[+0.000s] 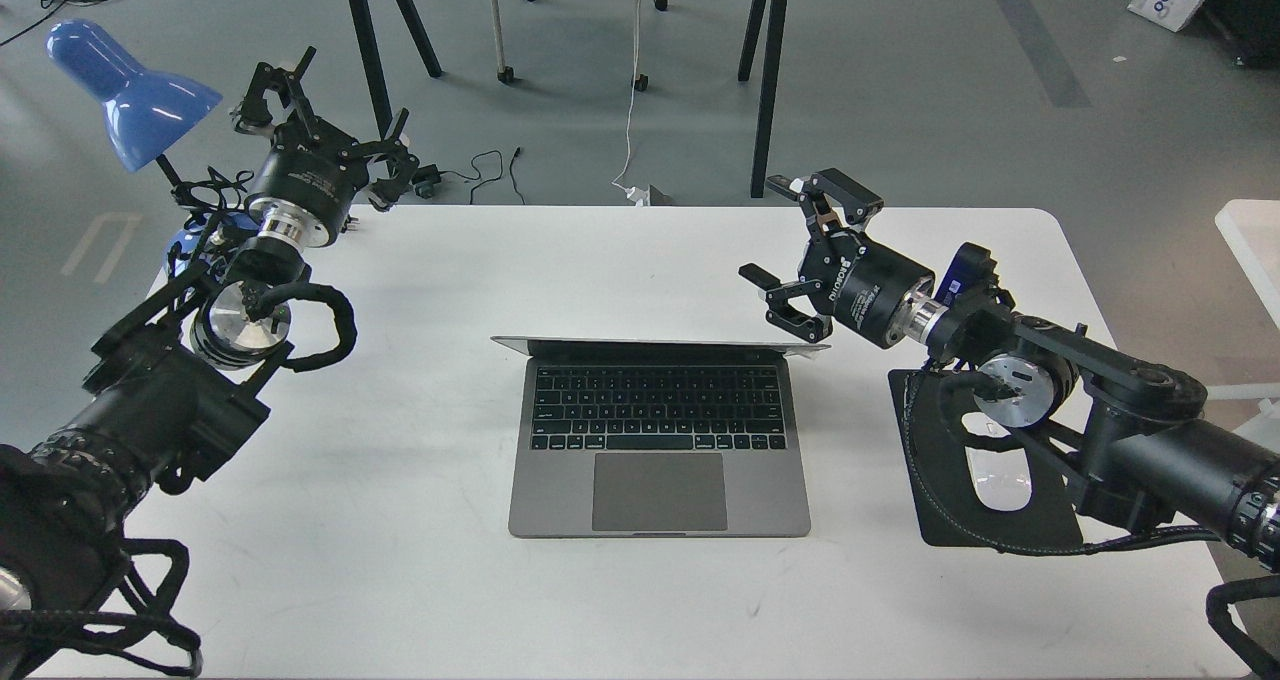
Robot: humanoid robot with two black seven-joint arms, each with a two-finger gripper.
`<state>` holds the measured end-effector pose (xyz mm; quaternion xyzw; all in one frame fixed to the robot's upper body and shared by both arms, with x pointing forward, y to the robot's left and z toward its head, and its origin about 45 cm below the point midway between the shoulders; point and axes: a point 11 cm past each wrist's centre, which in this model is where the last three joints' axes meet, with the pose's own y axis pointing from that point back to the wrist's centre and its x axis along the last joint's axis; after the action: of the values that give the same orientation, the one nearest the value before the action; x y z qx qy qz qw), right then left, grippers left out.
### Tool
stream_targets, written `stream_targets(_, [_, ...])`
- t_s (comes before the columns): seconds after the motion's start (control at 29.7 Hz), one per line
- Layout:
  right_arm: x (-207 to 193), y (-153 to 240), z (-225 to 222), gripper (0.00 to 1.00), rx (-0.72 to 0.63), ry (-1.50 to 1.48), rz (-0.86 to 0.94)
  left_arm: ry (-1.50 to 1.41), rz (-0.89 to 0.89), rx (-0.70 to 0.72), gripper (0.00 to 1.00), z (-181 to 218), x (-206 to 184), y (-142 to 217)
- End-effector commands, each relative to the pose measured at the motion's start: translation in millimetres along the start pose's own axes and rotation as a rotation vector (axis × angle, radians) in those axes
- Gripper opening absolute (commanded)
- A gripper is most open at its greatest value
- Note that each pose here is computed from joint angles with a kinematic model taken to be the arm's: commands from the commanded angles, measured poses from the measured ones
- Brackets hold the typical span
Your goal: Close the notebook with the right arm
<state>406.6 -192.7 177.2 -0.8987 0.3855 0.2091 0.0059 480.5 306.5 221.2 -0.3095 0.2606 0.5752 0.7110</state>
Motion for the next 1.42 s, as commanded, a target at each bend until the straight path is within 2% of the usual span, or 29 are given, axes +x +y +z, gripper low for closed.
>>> stream_targets(0.0, [-9.4, 4.7, 17.5, 1.00, -0.044, 0.026, -0.035, 0.000, 0.000, 0.000, 1.00, 0.0, 0.1, 0.1])
stream_targets(0.17, [-12.8, 22.7, 63.0, 1.00, -0.162, 0.116, -0.062, 0.000, 0.000, 0.000, 1.00, 0.0, 0.1, 0.1])
stream_targets(0.34, [-16.5, 33.3, 89.3, 1.00, -0.207, 0.104, -0.067, 0.000, 0.000, 0.000, 1.00, 0.0, 0.1, 0.1])
stream_targets(0.51, [-22.1, 45.3, 119.1, 1.00, -0.321, 0.162, -0.108, 0.000, 0.000, 0.000, 1.00, 0.0, 0.1, 0.1])
stream_targets(0.64, [-21.6, 51.2, 129.6, 1.00, -0.364, 0.174, -0.115, 0.000, 0.000, 0.000, 1.00, 0.0, 0.1, 0.1])
stream_targets(0.88, [-20.1, 50.3, 127.6, 1.00, -0.361, 0.177, -0.110, 0.001, 0.000, -0.001, 1.00, 0.3, 0.1, 0.0])
stream_targets(1.08, [-17.9, 41.9, 110.5, 1.00, -0.300, 0.173, -0.094, 0.001, 0.000, -0.001, 1.00, 0.3, 0.1, 0.0])
stream_targets(1.18, [-13.2, 32.1, 79.5, 1.00, -0.192, 0.150, -0.069, 0.000, 0.000, 0.000, 1.00, 0.0, 0.1, 0.1])
stream_targets(1.38, [13.5, 23.5, -15.3, 1.00, 0.108, 0.102, 0.038, 0.001, 0.000, -0.001, 1.00, 0.3, 0.1, 0.0])
